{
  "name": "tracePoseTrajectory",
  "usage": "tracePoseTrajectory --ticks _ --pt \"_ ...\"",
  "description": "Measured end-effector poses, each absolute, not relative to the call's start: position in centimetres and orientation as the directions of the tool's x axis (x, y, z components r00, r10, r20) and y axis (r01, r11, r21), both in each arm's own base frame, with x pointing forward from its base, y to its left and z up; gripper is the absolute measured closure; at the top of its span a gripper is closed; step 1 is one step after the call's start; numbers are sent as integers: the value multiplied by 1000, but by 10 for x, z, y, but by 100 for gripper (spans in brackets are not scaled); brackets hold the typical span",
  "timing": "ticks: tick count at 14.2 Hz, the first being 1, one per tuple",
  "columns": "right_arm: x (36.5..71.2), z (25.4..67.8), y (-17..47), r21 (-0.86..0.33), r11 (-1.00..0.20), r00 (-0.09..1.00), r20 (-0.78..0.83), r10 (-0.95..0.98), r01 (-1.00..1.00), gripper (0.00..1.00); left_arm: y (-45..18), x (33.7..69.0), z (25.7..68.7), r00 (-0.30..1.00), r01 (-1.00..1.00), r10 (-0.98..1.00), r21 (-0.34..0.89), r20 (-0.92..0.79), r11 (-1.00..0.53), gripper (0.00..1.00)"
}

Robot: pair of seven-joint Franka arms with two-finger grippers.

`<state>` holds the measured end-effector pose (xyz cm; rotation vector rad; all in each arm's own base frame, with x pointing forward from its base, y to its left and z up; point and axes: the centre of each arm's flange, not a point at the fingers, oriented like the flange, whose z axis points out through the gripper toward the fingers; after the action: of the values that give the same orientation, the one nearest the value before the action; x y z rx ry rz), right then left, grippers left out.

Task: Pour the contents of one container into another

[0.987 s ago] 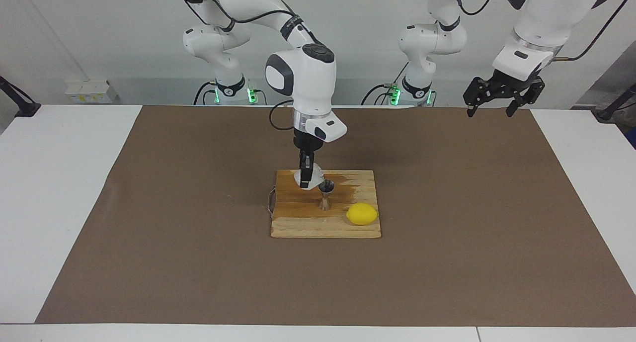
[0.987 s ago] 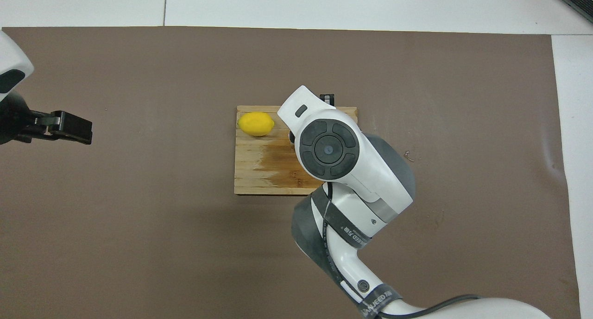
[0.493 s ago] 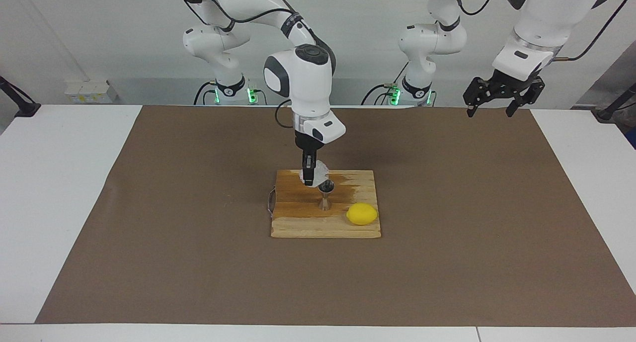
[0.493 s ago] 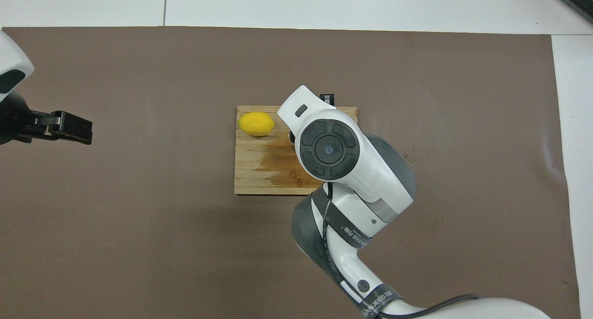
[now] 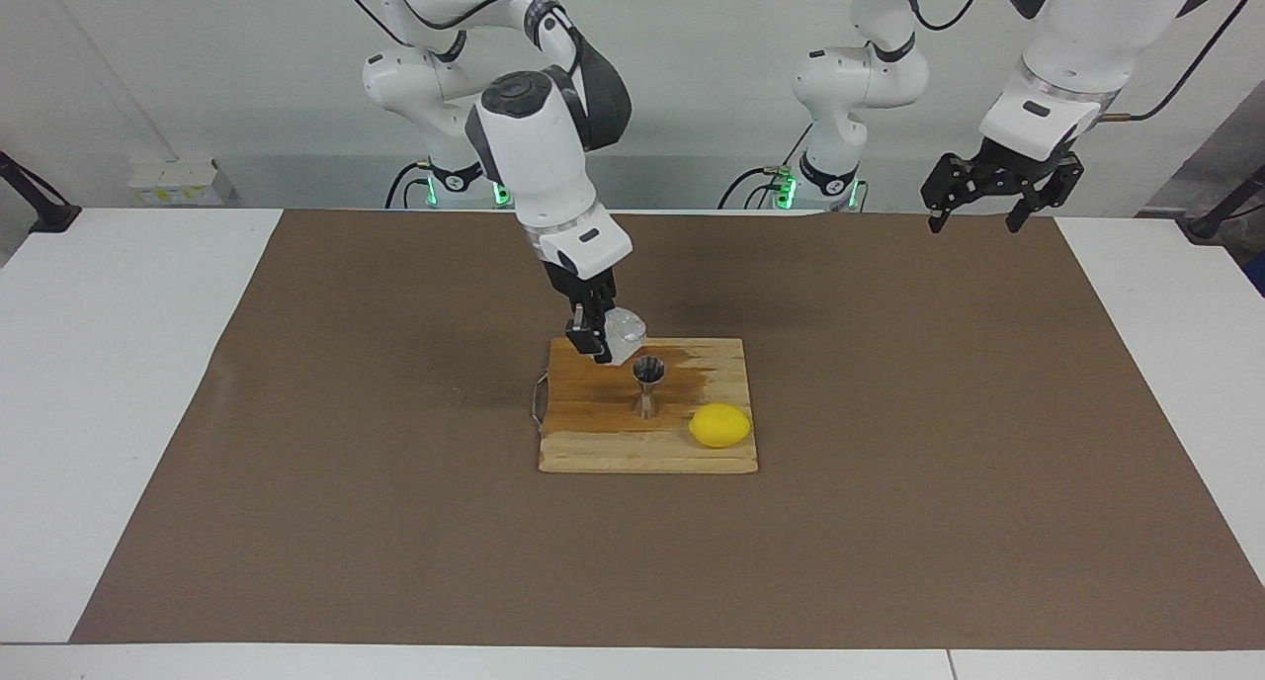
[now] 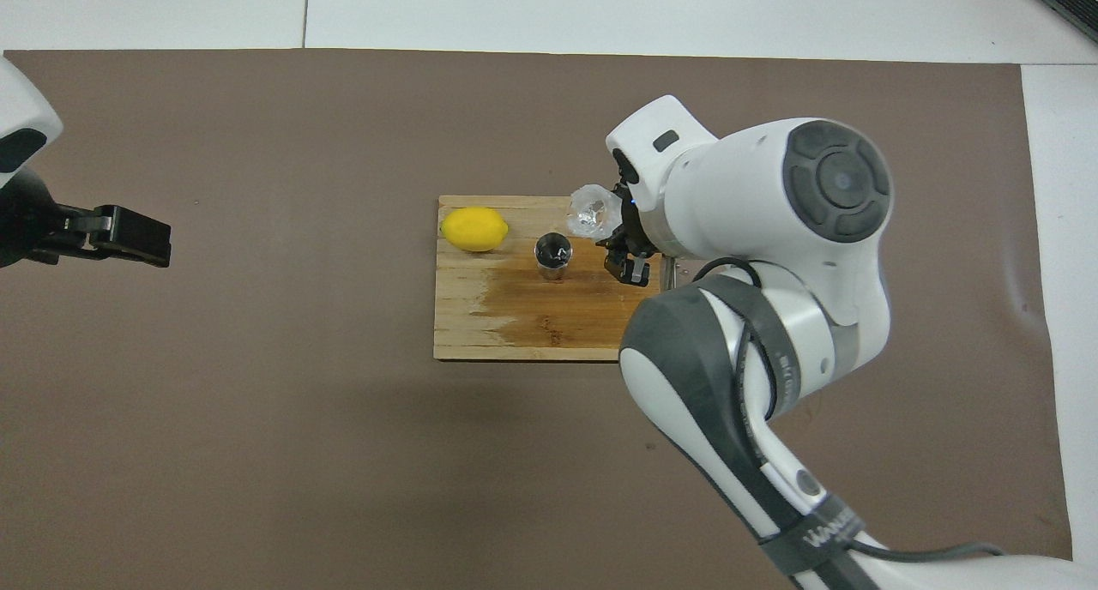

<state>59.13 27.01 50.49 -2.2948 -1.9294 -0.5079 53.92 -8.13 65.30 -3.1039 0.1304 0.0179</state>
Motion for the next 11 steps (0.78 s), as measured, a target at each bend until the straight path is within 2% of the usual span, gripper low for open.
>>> tracePoseTrajectory --ticks 2,4,7,11 --pt "598 505 232 105 -192 136 394 909 976 51 -81 539 653 996 -84 -84 -34 -13 -996 0" --pt "602 488 190 82 -182 130 431 893 980 51 -81 539 653 996 -84 -84 -34 -13 -996 0" --pt "592 446 132 33 -186 143 516 845 982 51 -81 539 653 996 -84 -84 -34 -13 -996 0" --pt "575 387 44 52 -179 111 607 787 982 51 -81 539 653 996 -84 -84 -34 -13 -996 0"
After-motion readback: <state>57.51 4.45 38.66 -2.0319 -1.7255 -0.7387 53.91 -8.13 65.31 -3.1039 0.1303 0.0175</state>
